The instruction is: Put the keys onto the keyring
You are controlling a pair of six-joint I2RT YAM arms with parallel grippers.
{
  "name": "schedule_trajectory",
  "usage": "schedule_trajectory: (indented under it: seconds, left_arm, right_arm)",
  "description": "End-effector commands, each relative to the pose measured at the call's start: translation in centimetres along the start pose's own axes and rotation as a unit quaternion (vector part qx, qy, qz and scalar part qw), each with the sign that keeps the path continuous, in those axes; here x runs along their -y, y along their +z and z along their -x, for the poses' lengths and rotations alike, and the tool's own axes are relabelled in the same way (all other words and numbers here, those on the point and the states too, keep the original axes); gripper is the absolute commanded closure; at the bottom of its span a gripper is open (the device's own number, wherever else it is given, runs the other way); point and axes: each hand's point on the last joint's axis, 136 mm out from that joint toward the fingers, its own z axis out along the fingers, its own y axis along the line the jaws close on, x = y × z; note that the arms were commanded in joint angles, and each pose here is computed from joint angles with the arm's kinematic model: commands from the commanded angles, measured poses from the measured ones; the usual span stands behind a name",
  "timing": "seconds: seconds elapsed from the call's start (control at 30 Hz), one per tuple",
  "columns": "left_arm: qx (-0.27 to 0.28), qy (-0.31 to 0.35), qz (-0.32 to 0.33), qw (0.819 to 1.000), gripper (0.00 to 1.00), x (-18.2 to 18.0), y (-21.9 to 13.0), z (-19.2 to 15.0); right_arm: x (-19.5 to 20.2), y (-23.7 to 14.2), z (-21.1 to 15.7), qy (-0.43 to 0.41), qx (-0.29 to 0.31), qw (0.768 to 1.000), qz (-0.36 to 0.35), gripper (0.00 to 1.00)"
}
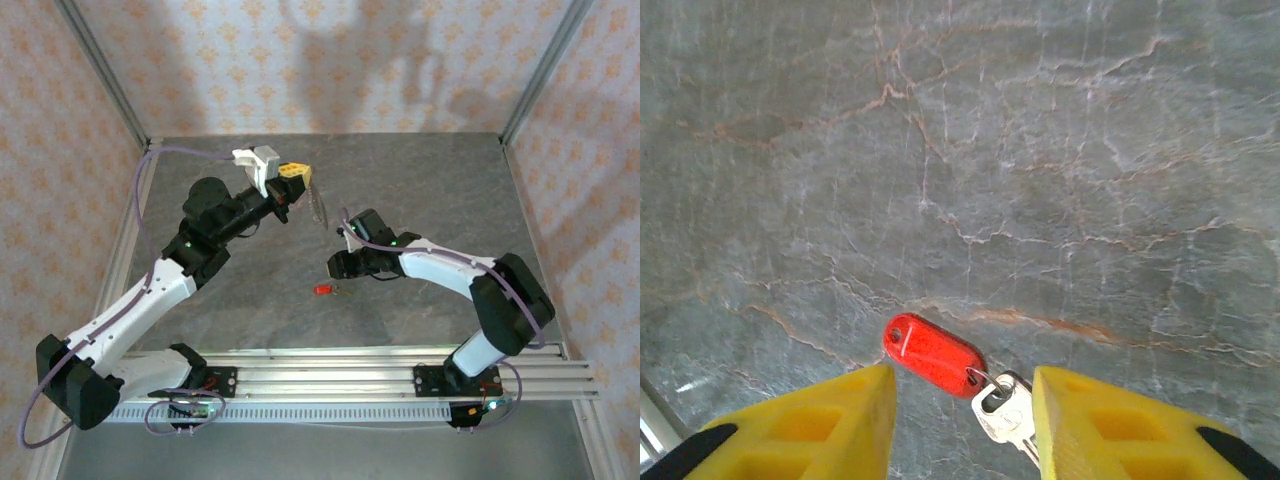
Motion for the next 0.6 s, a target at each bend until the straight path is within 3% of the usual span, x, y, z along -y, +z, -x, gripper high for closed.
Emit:
schedule_trajectory:
  seconds: [0.0, 0.57]
  left_arm:
    - [0.017, 0.003, 0.011, 1.000, 1.00, -0.2, -0.8, 1.2]
    - [0.019, 0.007, 0.012, 1.000, 1.00, -0.2, -1.0, 1.3]
  right_arm:
    - [-0.2, 0.7, -0.5, -0.024, -0.023, 0.999, -0.001, 0.60]
    - [0.1, 3.9, -1.3, -0.034, -0.063, 0.997, 0.007, 0.62]
